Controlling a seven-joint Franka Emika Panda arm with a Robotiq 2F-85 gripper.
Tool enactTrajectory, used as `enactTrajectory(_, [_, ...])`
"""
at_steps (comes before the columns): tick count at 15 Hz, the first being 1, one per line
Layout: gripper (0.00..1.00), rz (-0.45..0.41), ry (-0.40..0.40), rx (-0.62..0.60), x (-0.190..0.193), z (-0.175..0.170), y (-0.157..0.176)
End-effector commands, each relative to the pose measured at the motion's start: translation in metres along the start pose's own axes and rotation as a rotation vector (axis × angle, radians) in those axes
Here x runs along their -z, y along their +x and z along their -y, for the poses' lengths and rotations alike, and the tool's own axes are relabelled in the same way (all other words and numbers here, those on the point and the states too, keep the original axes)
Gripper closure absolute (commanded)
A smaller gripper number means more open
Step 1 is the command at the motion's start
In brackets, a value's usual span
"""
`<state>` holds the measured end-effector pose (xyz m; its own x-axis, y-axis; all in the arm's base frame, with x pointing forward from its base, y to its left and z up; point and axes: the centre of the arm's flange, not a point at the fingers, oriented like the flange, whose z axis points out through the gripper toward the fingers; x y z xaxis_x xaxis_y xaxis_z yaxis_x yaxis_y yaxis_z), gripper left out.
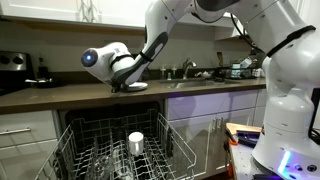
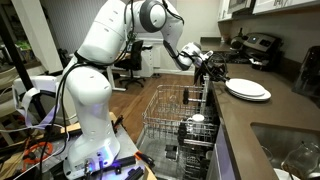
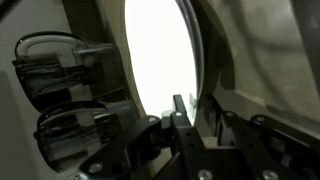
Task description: Put a plate from the counter in the dishwasher
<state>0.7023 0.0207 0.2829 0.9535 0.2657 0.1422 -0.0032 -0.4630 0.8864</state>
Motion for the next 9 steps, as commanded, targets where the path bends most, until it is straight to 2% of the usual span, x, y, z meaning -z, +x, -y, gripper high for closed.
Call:
enactTrajectory(1, [0.73, -0.005, -0.013, -0.013, -0.0058, -0.0019, 0.0005])
enactTrajectory(9, [0.69, -0.006, -0.025, -0.010, -0.0152, -0.0039, -0.0028])
